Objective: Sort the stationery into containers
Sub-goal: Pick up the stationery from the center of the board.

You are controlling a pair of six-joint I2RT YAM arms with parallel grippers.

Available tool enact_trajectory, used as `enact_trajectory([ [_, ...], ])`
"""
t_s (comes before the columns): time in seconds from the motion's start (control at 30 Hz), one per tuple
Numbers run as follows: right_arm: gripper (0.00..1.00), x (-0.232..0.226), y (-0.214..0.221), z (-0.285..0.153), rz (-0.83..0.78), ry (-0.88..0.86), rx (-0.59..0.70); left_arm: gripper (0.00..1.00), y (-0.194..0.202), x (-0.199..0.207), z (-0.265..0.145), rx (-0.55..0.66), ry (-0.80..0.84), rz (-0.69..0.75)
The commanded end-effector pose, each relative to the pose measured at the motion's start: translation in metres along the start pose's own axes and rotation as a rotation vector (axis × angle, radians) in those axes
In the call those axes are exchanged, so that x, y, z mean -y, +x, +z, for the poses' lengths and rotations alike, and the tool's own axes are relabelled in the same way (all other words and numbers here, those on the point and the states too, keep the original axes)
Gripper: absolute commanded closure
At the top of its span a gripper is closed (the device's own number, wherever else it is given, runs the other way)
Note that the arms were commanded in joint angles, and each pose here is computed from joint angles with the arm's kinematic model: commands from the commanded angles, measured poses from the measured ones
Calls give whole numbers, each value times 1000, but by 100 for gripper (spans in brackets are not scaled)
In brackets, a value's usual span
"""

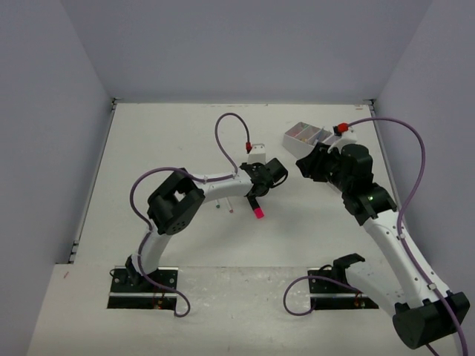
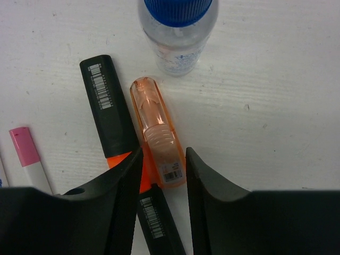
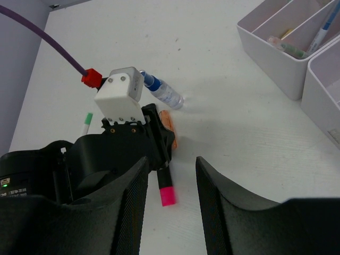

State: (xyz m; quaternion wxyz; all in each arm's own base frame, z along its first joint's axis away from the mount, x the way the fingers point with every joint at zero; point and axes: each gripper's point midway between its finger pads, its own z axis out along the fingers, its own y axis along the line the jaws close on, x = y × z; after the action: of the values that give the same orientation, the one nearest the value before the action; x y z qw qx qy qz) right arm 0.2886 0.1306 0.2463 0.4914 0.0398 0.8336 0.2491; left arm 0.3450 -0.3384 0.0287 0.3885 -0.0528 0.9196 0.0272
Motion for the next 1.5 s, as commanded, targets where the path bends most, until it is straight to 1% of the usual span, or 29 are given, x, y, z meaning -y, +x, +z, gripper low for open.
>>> enact_trajectory([
  [0.0, 57, -15, -8, -7, 0, -69, 38, 61, -16, 15, 5, 68, 9, -25],
  [0.3, 57, -18, -9, -10, -1, -88, 47, 61, 0, 4, 14, 40, -39, -17],
  [0.33, 57, -18, -9, -11, -1, -89, 48, 62, 4, 1, 14, 32, -43, -15],
  [0.37, 57, -18, -9, -11, -1, -90, 49, 66, 8, -1, 15, 25, -46, -13],
  [0.4, 57, -19, -10, -11, 0, -91, 51, 72, 9, -2, 14, 21, -44, -14],
  [0.5, 57, -18, -11, -12, -2, -89, 56, 81, 14, -5, 12, 8, -34, -22],
  [0.6, 58, -18, -10, -11, 0, -88, 53, 86, 11, -4, 7, 5, -10, -31],
  [0.73, 57, -20, -10, -11, -5, -99, 50, 98, -1, -3, -3, 27, 16, -56],
  [0.77, 58, -21, -10, -11, -7, -103, 48, 100, -3, -4, -5, 31, 21, -63],
  [0.83, 57, -22, -8, -9, -9, -113, 40, 100, -11, -4, -14, 49, 43, -88],
  [0.93, 57, -31, -4, -8, -18, -165, 14, 100, -29, -2, -32, 81, 104, -117],
  [1.0, 57, -43, -2, -10, -25, -235, -2, 100, -44, 5, -48, 124, 190, -132],
  [1.13, 48, -61, 0, -18, -25, -337, -20, 100, -57, 10, -76, 187, 343, -127],
  [1.2, 42, -68, 1, -19, -8, -371, -42, 100, -57, 13, -98, 214, 494, -123],
  [1.23, 40, -72, 3, -19, 0, -393, -60, 100, -57, 15, -106, 229, 545, -127],
  [1.27, 38, -78, 7, -19, 10, -431, -93, 100, -64, 19, -119, 268, 624, -143],
  [1.33, 36, -80, 14, -13, 35, -446, -137, 100, -70, 18, -144, 311, 742, -143],
  [1.4, 37, -81, 17, -8, 56, -442, -157, 100, -66, 13, -159, 357, 836, -137],
  [1.47, 37, -79, 19, 0, 48, -370, -135, 100, -60, 6, -165, 383, 881, -122],
])
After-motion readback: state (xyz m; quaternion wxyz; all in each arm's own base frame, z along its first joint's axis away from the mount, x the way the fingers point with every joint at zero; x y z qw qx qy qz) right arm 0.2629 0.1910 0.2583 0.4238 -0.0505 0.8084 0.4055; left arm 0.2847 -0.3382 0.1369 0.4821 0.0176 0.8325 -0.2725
